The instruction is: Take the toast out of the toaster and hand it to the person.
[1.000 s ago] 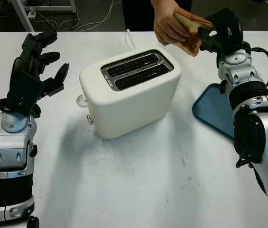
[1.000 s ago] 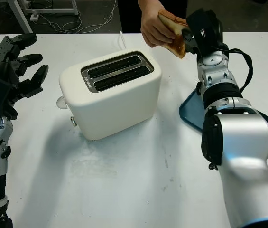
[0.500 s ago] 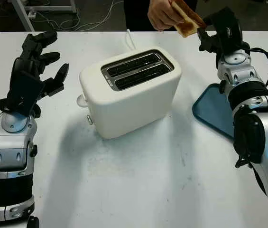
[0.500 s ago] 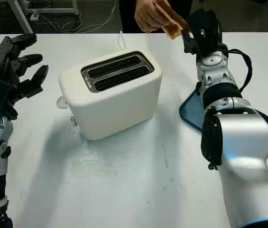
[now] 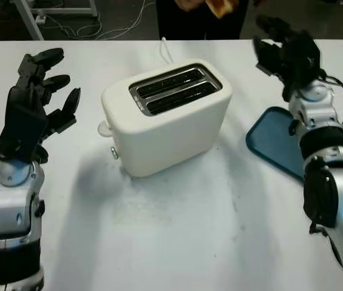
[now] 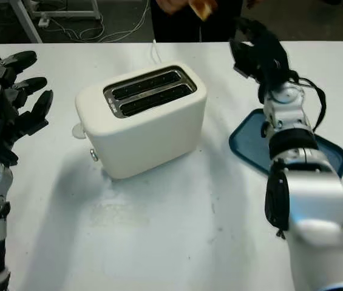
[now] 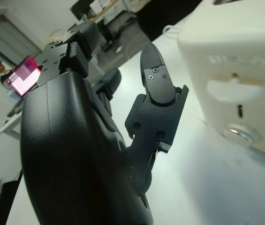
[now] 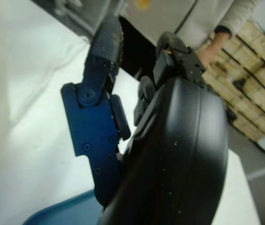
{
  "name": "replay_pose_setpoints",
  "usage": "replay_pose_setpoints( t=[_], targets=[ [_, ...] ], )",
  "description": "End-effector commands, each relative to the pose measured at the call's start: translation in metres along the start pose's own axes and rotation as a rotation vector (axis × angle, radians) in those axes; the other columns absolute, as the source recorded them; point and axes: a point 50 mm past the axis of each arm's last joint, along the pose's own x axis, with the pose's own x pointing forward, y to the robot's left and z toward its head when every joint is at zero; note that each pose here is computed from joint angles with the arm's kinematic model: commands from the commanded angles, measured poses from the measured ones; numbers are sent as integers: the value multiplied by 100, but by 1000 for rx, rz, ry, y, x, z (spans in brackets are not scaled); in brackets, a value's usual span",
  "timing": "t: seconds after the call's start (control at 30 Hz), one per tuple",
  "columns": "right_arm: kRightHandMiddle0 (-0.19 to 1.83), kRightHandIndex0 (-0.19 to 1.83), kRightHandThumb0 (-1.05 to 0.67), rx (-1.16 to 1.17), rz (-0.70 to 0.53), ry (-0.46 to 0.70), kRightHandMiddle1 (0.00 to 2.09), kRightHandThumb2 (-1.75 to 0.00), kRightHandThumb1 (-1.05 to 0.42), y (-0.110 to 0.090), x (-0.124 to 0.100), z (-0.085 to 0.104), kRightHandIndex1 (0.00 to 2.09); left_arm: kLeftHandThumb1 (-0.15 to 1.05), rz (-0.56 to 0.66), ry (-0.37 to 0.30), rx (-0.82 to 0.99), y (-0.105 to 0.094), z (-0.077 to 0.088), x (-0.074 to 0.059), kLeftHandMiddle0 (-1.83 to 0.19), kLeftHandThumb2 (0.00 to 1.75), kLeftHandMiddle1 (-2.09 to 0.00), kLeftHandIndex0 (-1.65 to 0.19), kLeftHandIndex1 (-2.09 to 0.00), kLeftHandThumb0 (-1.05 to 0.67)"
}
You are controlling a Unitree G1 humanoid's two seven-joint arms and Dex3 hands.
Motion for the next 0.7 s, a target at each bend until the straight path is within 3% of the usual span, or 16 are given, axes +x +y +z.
replay_pose_setpoints(
  t=[0.0, 0.07, 0.13, 0.37, 0.4, 0.53, 0.67],
  targets=[
    [17, 18, -74, 53, -4, -77, 2, -66, -92, 7, -21, -4, 3, 83, 28, 12, 22, 3, 3, -11, 0, 54, -84, 0, -65, -33],
    [18, 19, -73, 87, -13, -129, 2, -67, -92, 14, -43, -4, 3, 89, 46, 22, -6, 2, 4, -19, 0, 38, -80, -5, -56, -38],
    [18, 19, -74, 124, -5, -149, 2, -68, -92, 24, -64, -7, 3, 91, 59, 19, -16, 0, 4, -27, 0, 35, -80, -8, -53, -35],
    [15, 15, -64, 297, 16, -104, 0, -80, -92, 65, -123, -17, 0, 92, 79, 89, -44, -7, 3, -51, -4, 50, -70, -13, -40, -37],
    [15, 15, -66, 304, 5, -97, 1, -80, -92, 69, -129, -17, 1, 92, 82, 105, -50, -9, 0, -55, -4, 59, -67, -13, -36, -37],
    [15, 15, -67, 350, -24, -67, 1, -80, -92, 86, -149, -22, 1, 92, 83, 160, -74, -18, -12, -67, -1, 78, -58, -10, -28, -44],
    [14, 14, -63, 352, -42, -2, 0, -85, -92, 103, -162, -34, 0, 92, 103, 163, -84, -22, -19, -73, 0, 77, -55, -10, -25, -52]
  ],
)
